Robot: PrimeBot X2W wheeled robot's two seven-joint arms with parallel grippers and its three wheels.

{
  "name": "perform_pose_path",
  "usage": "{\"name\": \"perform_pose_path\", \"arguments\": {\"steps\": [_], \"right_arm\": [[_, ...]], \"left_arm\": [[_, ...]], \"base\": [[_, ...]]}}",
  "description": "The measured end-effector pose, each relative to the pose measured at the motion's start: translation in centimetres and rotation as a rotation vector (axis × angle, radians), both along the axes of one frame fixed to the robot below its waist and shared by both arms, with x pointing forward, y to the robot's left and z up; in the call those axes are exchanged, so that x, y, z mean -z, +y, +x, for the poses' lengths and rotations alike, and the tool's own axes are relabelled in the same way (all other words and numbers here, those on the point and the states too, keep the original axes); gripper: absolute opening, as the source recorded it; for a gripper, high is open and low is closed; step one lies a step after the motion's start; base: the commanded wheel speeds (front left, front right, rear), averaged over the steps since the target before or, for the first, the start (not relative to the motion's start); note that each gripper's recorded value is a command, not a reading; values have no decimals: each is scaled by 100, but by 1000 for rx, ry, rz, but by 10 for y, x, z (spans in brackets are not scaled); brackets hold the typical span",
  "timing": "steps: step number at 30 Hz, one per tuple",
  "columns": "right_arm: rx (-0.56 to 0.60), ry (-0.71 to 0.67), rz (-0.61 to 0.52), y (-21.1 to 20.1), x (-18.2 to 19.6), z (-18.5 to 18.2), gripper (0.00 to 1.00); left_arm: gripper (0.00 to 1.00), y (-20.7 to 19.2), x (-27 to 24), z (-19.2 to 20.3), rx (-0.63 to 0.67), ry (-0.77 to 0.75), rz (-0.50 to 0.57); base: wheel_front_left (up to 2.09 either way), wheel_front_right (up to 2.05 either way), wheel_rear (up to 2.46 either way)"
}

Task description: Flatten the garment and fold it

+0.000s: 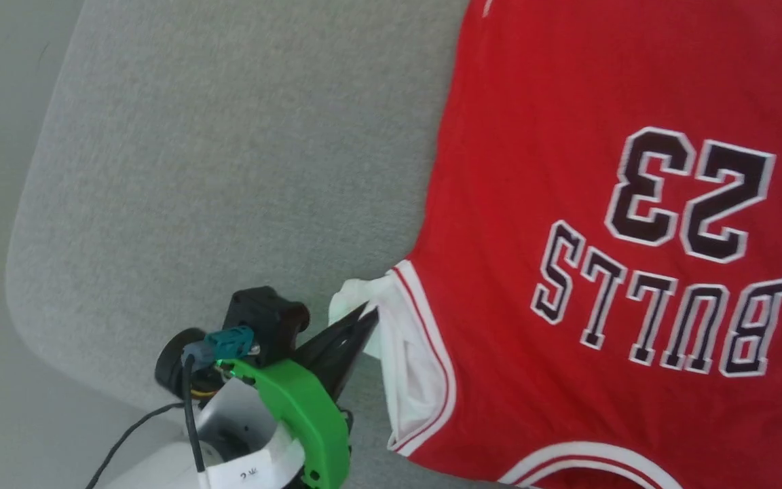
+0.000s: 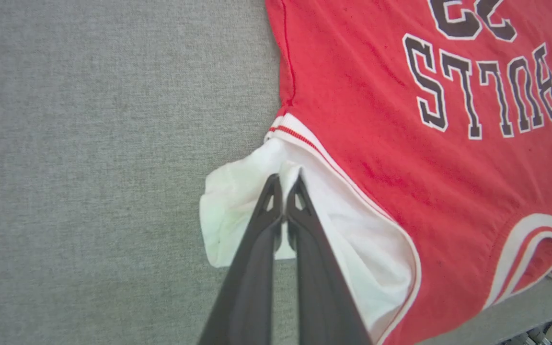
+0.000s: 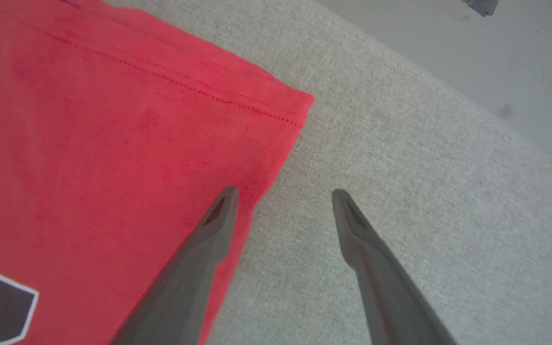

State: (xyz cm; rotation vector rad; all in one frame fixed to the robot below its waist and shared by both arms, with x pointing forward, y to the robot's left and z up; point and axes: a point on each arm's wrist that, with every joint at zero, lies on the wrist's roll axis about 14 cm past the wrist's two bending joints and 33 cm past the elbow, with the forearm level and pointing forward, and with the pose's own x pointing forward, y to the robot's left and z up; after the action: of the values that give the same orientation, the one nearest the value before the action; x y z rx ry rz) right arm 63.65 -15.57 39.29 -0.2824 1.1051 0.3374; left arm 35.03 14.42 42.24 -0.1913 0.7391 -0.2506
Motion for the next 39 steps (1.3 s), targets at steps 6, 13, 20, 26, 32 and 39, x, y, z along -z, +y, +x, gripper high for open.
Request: {"name": "perform_pose_path", "arguments": {"steps": [6, 13, 20, 26, 32, 39], "right_arm": [[-31, 51, -44, 10, 35, 11, 100], [-59, 74, -54, 17, 51, 18, 38], [-95, 86, -55, 22, 50, 12, 0], [-91, 93, -77, 10, 45, 0, 0], [-82, 135, -100, -14, 36, -39, 0], [-57, 189, -67, -38, 23, -95, 0]], "left_arm": [[0, 10, 10, 1, -52, 25, 18], [0, 18, 19, -2, -90, 53, 36], [0, 22, 20, -3, -99, 55, 46], [0, 23, 15, -3, -95, 36, 48], [0, 21, 2, -5, -75, 7, 40], [0, 18, -19, 0, -76, -60, 24]], "base": [[0, 0, 0], [0, 0, 0], [0, 0, 0], [0, 0, 0], [0, 0, 0], [0, 0, 0]]}}
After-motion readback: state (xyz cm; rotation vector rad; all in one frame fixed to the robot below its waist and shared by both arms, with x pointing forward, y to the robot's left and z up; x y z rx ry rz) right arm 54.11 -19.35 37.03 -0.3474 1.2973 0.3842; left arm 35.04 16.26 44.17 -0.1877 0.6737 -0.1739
